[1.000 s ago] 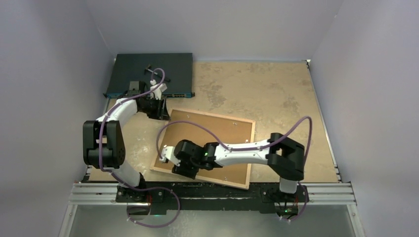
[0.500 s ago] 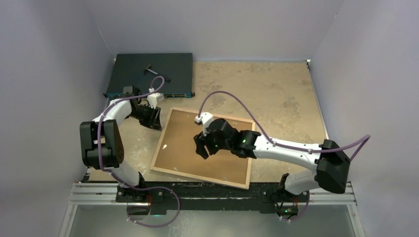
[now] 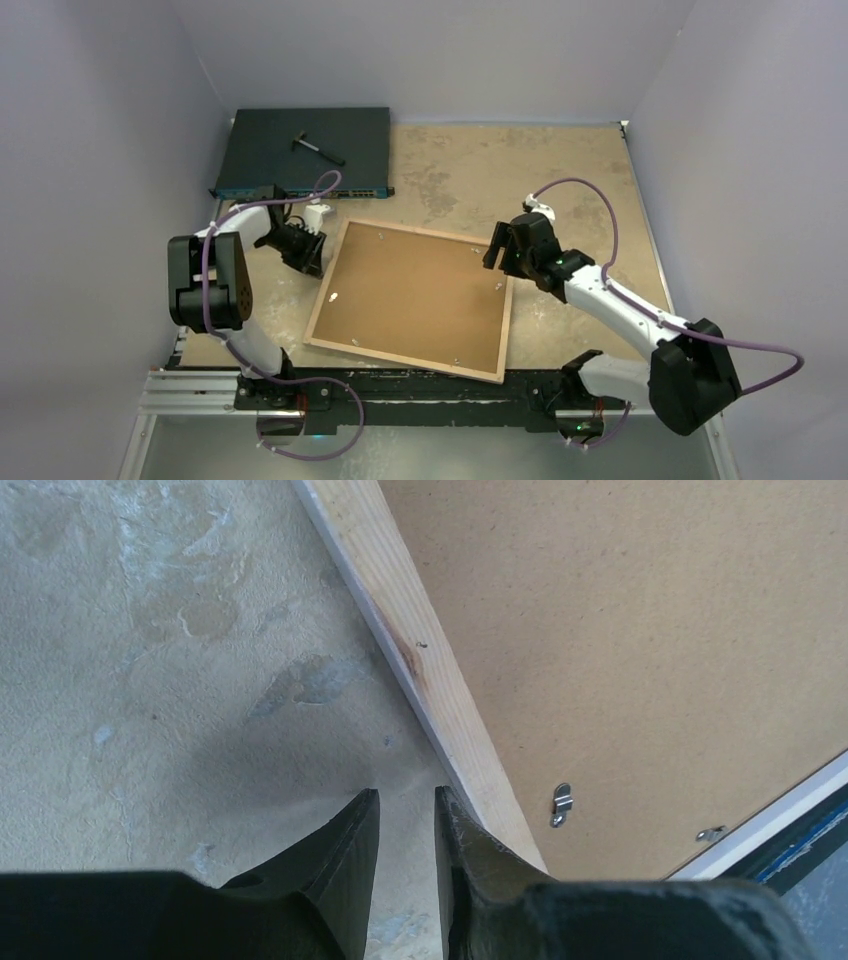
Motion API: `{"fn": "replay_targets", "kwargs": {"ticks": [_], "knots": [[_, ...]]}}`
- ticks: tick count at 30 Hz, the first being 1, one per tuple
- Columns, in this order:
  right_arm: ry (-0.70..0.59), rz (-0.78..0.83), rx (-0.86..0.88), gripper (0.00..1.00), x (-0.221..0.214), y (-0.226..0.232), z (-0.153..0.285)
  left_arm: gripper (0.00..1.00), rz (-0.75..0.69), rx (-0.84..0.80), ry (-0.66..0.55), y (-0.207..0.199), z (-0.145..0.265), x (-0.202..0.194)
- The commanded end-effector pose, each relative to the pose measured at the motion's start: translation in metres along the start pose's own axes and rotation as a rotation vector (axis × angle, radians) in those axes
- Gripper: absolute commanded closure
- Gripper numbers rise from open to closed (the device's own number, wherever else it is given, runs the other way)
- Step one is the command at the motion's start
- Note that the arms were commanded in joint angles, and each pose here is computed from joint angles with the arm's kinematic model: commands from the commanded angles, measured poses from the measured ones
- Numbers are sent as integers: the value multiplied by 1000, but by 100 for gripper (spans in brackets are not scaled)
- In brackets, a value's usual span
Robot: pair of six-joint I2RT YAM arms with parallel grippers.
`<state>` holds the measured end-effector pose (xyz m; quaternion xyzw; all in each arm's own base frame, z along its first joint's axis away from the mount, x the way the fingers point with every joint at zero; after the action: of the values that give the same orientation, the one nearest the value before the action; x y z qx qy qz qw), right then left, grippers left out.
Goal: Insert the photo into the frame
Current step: Adjust the photo frame at the center of the board.
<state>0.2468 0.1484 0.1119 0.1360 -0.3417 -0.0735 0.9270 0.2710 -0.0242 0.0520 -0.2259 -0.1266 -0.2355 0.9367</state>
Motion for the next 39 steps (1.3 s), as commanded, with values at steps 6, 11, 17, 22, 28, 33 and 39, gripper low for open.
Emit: {"fn": "replay_targets", "kwargs": {"ticks": [6,11,17,22,28,33,39], "knots": [[27,-92,-80,25,-3,-33,-38,76,-60,10,3,8,-12,-1],[35,-125,-80,44,7,-36,-59,82,-88,-11,5,-1,-21,8],[-19,-159,-127,53,47,-53,-71,88,-143,-29,5,-24,-44,29],[-49,-165,-151,56,77,-65,-80,89,-153,-46,-16,-38,-57,51],[-60,-159,-201,41,99,-75,-85,91,-158,-54,-59,-48,-55,74],[-147,-165,-262,23,131,-77,-57,92,-159,-46,-88,-55,-37,88],[-256,-124,-94,6,148,-30,-12,87,-165,-60,-116,-64,1,87]]}}
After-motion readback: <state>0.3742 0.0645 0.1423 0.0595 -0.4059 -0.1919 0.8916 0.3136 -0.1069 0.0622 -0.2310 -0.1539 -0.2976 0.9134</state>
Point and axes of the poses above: each gripper's point midway between its finger pads, its own z axis back along the fingers, its own y axis along the line the jaws close on, x = y × z, the point moved 3 cm from there along z, back along the fingers, and after that the axes turned 3 degrees about z, right-handed, at the moved point
